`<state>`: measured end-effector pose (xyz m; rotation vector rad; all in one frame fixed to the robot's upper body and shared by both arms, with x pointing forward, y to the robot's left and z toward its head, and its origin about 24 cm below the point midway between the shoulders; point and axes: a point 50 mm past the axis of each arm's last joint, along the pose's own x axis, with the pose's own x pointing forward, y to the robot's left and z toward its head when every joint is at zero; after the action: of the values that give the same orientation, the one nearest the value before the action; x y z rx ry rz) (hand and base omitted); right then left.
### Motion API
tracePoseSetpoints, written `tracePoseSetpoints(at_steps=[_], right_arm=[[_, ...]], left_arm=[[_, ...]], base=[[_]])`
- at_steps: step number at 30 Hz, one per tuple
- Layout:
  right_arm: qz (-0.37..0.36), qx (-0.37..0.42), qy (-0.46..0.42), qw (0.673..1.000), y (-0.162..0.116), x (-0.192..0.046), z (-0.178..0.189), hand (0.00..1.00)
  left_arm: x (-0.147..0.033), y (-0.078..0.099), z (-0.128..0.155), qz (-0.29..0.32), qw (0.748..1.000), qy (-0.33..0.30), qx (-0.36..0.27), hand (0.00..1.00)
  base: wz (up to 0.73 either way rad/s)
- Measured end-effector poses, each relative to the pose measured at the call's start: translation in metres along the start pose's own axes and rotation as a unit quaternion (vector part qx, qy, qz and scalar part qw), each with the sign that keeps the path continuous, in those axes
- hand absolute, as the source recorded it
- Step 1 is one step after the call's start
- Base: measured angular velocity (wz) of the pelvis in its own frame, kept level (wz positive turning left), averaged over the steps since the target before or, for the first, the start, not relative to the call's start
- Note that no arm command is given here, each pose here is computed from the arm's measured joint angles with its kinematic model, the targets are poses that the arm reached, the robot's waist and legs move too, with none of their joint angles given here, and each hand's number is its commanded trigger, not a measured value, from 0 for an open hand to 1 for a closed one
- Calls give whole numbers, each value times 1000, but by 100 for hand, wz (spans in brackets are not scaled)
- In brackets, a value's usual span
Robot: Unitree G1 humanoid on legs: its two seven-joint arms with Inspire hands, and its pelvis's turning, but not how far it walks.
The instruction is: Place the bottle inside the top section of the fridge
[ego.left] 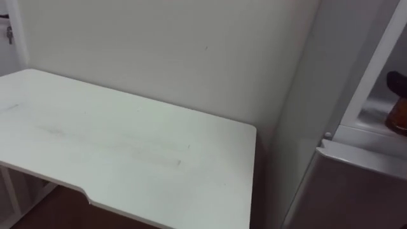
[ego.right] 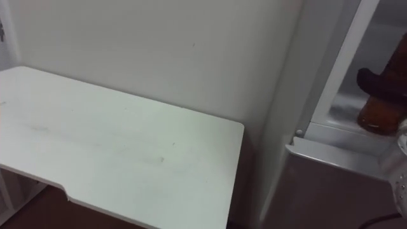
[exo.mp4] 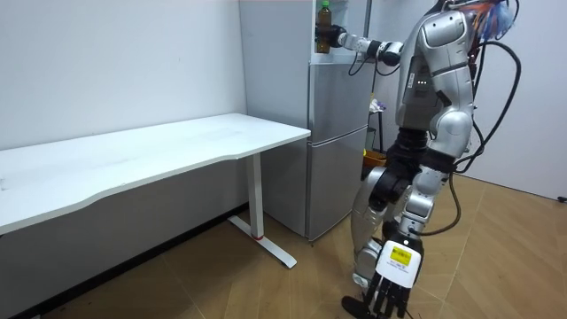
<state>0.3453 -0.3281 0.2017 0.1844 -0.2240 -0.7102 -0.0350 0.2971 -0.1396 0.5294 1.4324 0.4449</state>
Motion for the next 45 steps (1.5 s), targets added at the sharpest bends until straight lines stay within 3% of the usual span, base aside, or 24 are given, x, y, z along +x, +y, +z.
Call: tracePoseSetpoints(at_steps=[28,45], right_arm=[[78,-30,25,996,-1,2,-19,0],[103,9,-48,993,19,-15,10,0]], left_arm=[[1,-2,14,-17,999,-32,4,0],[0,-7,20,-12,999,-41,-6,0]], base=[[0],[-7]])
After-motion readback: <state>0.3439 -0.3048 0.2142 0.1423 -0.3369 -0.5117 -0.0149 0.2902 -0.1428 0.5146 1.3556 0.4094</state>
